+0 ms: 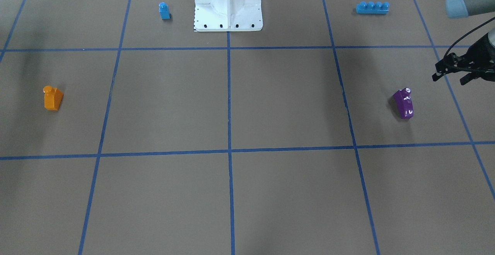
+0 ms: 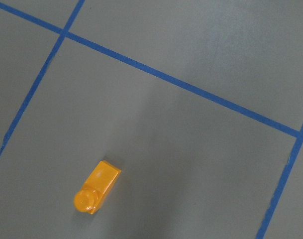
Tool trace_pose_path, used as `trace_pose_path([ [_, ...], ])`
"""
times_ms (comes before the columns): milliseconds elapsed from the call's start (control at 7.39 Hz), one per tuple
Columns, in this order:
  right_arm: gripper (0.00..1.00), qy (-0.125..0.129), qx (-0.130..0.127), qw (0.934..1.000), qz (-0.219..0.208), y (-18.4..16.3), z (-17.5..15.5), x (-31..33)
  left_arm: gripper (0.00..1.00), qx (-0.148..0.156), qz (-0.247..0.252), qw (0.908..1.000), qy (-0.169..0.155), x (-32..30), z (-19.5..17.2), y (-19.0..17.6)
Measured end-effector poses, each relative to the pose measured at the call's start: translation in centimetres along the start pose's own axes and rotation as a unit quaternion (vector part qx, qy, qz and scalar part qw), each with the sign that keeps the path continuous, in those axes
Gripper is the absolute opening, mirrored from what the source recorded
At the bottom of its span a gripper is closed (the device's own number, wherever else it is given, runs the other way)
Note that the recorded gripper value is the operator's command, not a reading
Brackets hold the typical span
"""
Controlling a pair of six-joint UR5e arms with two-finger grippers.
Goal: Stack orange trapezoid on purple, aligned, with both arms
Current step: 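Grasp the purple trapezoid block with the left gripper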
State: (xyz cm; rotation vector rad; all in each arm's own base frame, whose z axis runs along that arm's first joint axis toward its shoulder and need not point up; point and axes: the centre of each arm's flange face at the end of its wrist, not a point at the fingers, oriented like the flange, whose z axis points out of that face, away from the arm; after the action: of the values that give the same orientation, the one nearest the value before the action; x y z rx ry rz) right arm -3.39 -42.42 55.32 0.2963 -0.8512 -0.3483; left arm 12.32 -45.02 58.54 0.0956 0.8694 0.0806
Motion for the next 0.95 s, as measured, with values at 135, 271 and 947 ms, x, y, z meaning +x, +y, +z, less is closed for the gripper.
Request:
trace_pose_path([
  [135, 1.0, 0.0, 0.0, 1.0, 0.0, 0.0, 0.0, 0.0, 1.0, 0.009, -0.011, 0.9999, -0.005, 1.3, 2.4, 0.3],
  [271, 1.0, 0.0, 0.0, 1.0, 0.0, 0.0, 0.0, 0.0, 0.99, 0.013, -0.014, 0.9998, -0.009, 2.8, 4.3, 0.6],
  [947, 1.0, 0.0, -0.001, 1.0, -0.001, 0.1, 0.1, 0.0, 0.8, 0.017, 0.007, 0.9994, -0.03, 6.3, 8.1, 0.7],
])
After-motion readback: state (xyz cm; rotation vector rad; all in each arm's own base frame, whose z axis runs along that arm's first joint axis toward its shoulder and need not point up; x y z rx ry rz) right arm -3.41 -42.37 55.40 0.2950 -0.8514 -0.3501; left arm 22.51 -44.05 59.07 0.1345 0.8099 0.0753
